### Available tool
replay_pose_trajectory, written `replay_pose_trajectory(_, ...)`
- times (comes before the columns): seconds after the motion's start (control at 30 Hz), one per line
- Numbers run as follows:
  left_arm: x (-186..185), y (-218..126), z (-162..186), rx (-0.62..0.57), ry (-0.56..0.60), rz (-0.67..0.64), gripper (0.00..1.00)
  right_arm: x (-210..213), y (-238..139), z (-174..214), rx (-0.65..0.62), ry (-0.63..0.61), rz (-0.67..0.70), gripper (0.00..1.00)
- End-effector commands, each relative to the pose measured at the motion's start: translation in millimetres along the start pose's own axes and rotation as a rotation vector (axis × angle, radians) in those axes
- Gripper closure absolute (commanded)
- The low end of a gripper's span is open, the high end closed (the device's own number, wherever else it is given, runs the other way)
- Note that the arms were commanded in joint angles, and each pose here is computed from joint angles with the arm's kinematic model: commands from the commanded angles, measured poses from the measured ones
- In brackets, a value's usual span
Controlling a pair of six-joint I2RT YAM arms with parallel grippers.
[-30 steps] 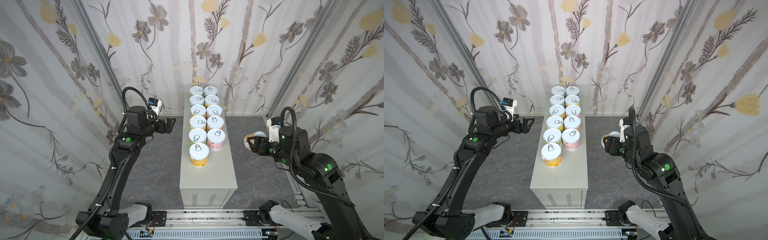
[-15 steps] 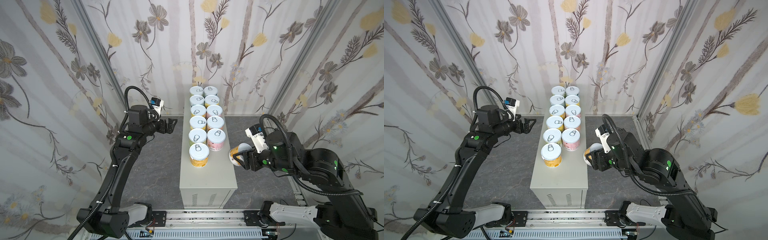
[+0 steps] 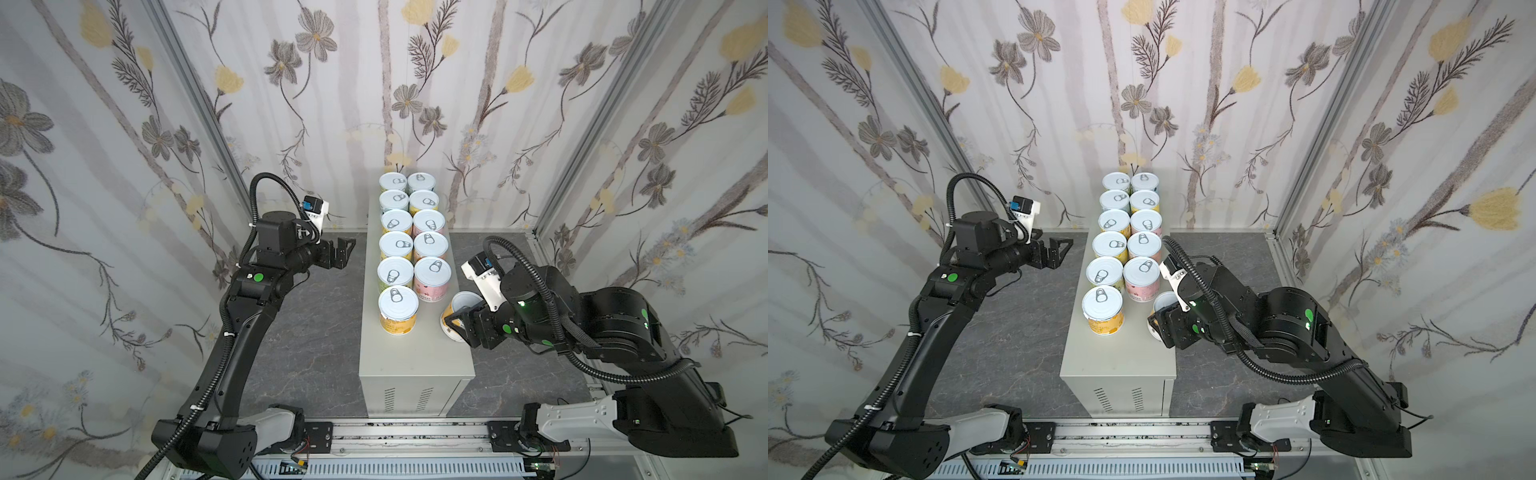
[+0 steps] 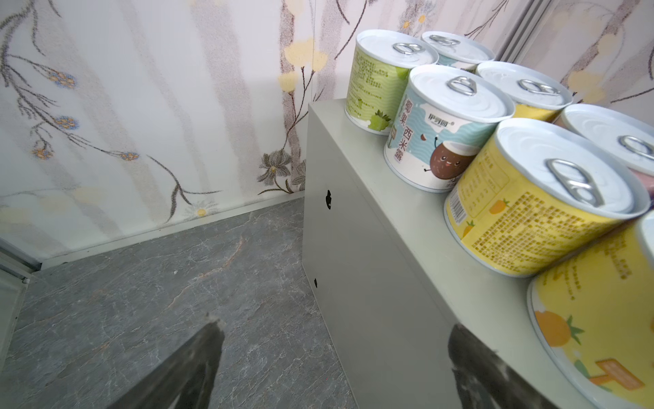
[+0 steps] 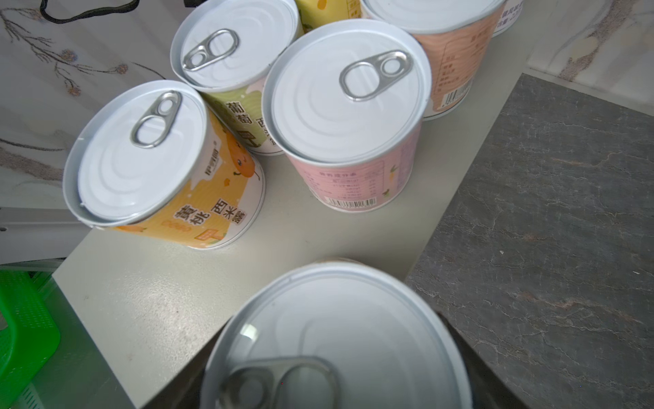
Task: Place and organize the canned foods onto the counter
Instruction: 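Grasp the floor can with the right gripper and lift it toward the counter, then set the can down at the near end of the row beside the pink can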
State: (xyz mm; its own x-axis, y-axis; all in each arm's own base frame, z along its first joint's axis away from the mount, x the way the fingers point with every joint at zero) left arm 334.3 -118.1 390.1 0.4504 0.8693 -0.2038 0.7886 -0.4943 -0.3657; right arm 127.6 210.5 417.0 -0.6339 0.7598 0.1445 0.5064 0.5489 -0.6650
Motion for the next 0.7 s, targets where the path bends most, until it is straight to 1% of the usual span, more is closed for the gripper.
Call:
replay_pose_trajectory(0.0,1,-2,-1,-0.012,0.022,-0.013,0.0,5,4,4,0.029,-0.019,-0.008,0.48)
replay_pose_trajectory(0.1,1,-1,2,-0.008,0.021,-0.014,0.0,10,7,3,0.038,-0.033,-0.016,0.44)
replay_pose_trajectory(0.2,1,-2,2,-0.009,0.025,-0.016,0.0,13,9,1,0.038,-0.04,-0.016,0.43)
replay_pose_trajectory(0.37,0,-5,2,-0.014,0.027,-0.018,0.0,9,12,-1,0.029,-0.045,0.021,0.36)
replay_pose_trajectory(0.47,-1,-6,4,-0.02,0.028,-0.015,0.0,11,15,1,0.04,-0.045,0.02,0.29)
replay_pose_trajectory(0.53,-1,-7,6,-0.025,0.029,-0.015,0.0,13,18,1,0.046,-0.059,0.017,0.21)
replay_pose_trajectory(0.57,-1,-8,6,-0.027,0.03,-0.014,0.0,15,20,1,0.048,-0.072,0.019,0.18)
replay_pose_trajectory(0.67,-1,-7,9,-0.024,0.024,-0.009,0.0,18,27,4,0.06,-0.097,0.02,0.16)
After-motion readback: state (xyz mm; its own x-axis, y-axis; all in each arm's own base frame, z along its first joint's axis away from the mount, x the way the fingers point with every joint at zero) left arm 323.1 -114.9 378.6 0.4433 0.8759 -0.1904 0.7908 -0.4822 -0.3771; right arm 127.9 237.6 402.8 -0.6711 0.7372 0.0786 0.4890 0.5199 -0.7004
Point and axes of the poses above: each gripper's point midway between its finger pads, its own y axis out along the fingers, its own x axis along the line the jaws close on, z = x × y, the point moved 3 cm from there along -y, back along the fingers, and after that the axes turned 4 degrees about -y, right-handed, at the moved point
